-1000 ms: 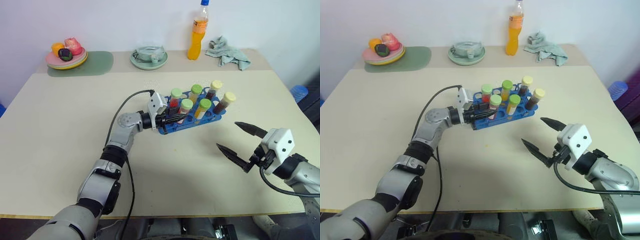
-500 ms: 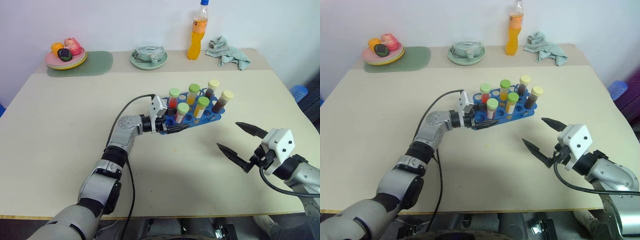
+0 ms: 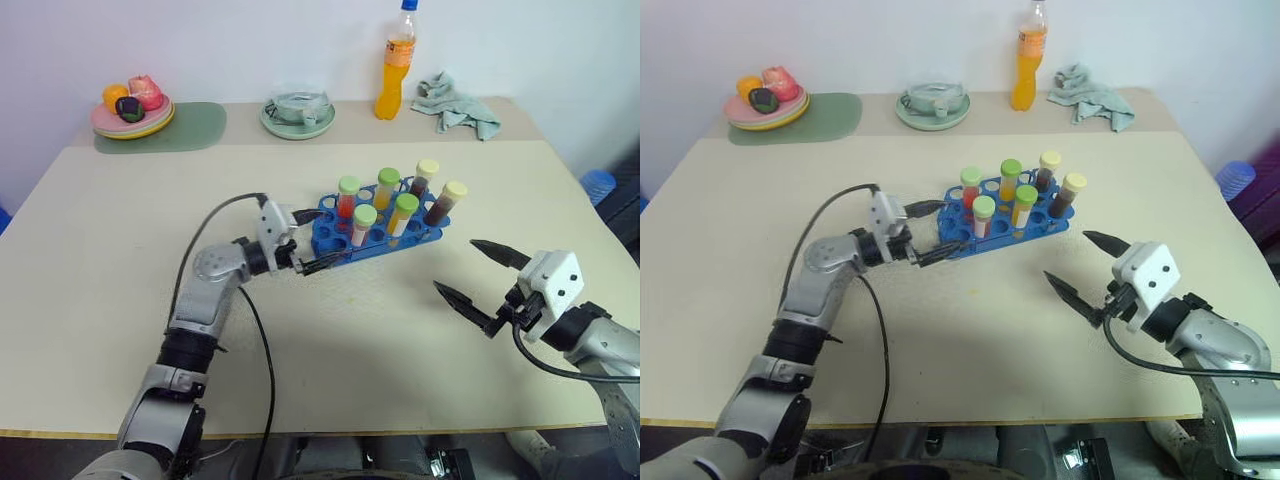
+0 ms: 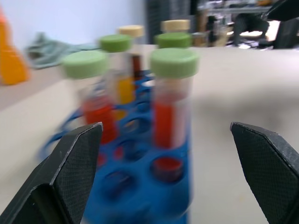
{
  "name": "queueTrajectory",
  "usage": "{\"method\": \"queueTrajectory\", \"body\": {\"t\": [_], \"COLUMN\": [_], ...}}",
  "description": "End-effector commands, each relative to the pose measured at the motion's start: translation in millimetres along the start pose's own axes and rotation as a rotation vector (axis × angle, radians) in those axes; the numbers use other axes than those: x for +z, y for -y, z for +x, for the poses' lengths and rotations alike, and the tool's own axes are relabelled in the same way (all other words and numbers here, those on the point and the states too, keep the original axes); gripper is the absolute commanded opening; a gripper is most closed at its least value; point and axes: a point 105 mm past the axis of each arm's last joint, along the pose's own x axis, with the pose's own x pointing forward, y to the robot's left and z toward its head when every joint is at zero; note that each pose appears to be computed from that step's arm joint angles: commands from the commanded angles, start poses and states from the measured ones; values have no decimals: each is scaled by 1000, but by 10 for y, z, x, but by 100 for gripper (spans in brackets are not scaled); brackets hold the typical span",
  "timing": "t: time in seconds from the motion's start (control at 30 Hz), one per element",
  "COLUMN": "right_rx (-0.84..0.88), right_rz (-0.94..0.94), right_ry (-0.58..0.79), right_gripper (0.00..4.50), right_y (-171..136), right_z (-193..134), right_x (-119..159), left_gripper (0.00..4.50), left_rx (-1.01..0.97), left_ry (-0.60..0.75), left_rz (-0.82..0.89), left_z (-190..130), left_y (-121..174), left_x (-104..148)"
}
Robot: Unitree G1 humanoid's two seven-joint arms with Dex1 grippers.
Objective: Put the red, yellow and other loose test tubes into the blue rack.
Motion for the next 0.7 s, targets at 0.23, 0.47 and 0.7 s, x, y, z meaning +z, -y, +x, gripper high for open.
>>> {"method": "queueTrajectory", "body": {"t": [0.23,0.47,0.7], "right_rx": [-36,2,0], "right_rz": [87,175,229], "right_ry": [20,0,-14], "right_gripper": [450,450,450], "right_y": [249,213,245], "right_z": [19,-22,-65], "right_x": [-102,-240,-379], "left_gripper": [447,447,447], "left_rx": [218,289,349], "left_ry": [30,-36,-59], "left_rz": [-27,-65,-135], "left_z": [-662,-1034,-1230], "left_y": [-56,184,299], "left_x": [84,62,0]}}
